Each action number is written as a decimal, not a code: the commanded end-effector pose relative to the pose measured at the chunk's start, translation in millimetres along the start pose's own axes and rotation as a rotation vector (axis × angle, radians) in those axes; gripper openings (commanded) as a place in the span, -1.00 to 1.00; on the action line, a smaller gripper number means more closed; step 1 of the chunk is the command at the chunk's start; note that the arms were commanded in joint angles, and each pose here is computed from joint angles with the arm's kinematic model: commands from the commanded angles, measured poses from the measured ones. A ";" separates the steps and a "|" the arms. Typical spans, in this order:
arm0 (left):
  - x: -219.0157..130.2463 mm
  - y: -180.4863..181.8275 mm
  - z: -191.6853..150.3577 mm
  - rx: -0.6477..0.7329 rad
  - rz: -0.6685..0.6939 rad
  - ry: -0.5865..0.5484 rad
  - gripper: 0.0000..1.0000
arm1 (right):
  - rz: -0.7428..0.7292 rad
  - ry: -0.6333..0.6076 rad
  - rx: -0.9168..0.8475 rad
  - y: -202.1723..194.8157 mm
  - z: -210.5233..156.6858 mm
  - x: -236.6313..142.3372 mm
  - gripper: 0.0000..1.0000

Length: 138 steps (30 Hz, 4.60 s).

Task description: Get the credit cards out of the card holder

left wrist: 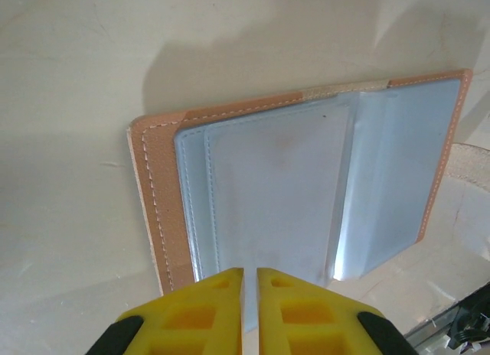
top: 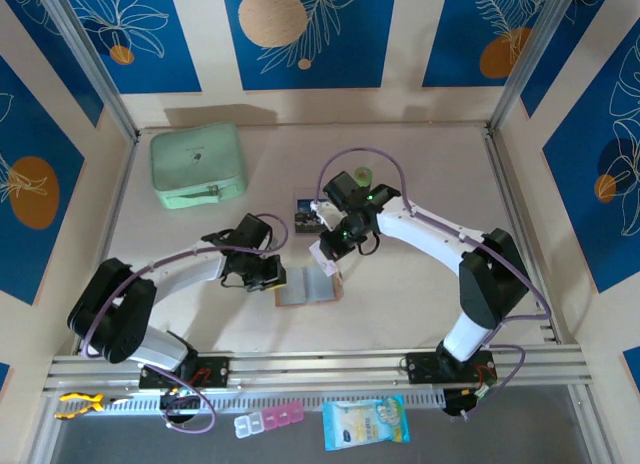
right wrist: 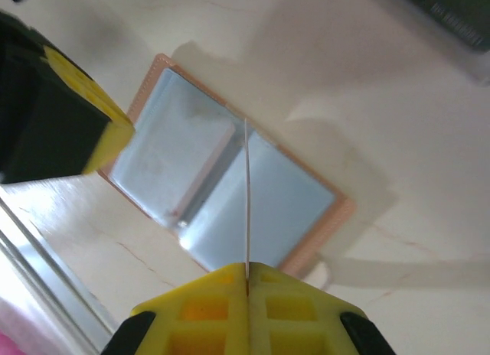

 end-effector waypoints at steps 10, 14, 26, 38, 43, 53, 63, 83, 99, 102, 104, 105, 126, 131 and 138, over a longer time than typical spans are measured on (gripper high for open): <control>-28.7 -22.0 17.0 0.047 -0.053 -0.034 -0.75 | -0.169 0.117 -0.582 -42.1 19.8 -35.4 -1.00; -35.0 -22.5 25.8 0.035 -0.067 -0.043 -0.76 | -0.205 0.100 -0.645 -61.7 36.6 -46.2 -1.00; -43.7 -14.2 44.9 -0.036 -0.083 -0.086 -0.76 | -0.144 0.010 -0.693 -110.7 87.5 -41.0 -1.00; -44.8 -5.1 48.6 -0.074 -0.062 -0.094 -0.75 | -0.130 -0.025 -0.719 -140.0 117.7 -17.6 -1.00; -45.1 -4.2 49.5 -0.085 -0.059 -0.098 -0.75 | -0.114 -0.027 -0.723 -143.0 118.9 -4.4 -0.97; -43.2 0.2 49.1 -0.100 -0.042 -0.095 -0.76 | -0.129 -0.003 -0.729 -154.0 116.7 11.7 -0.89; -44.7 -3.0 49.9 -0.095 -0.053 -0.093 -0.75 | -0.215 -0.028 -0.705 -163.7 128.7 -4.4 -0.63; -42.4 -13.5 40.8 -0.070 -0.132 -0.065 -0.75 | -0.260 -0.241 -0.082 -164.1 145.5 -31.2 -0.63; -14.9 1.4 14.1 -0.050 -0.111 -0.014 -0.84 | -0.033 -0.174 0.377 -53.4 85.1 6.0 -0.76; -9.2 11.6 6.4 -0.055 -0.095 -0.009 -0.87 | 0.004 -0.157 0.389 -27.7 71.0 18.1 -0.75; -5.3 16.9 2.3 -0.062 -0.094 -0.005 -0.89 | 0.048 -0.154 0.412 -13.3 64.3 24.2 -0.73; -3.5 19.3 0.9 -0.064 -0.094 -0.004 -0.89 | 0.071 -0.154 0.423 -6.0 61.4 27.2 -0.69; 9.9 23.5 -0.1 -0.052 -0.103 0.004 -0.92 | 0.283 -0.072 0.603 63.8 18.0 74.5 -0.24; 15.6 20.7 -2.2 -0.047 -0.124 0.034 -0.92 | 0.293 -0.059 0.622 64.9 16.1 83.1 -0.24; 13.5 31.6 -1.7 -0.052 -0.070 0.008 -0.93 | 0.301 -0.039 0.625 65.1 14.3 92.8 -0.24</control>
Point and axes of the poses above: each hand's point on the last joint's axis, 136 mm out from that joint toward the fingers, its own x axis out along the fingers, its own y axis along the line the jaws close on, z = x × y, the point moved 1 cm from there along -x, back along the fingers, and after that the axes turned 15 degrees about -x, right-handed, at the moved point
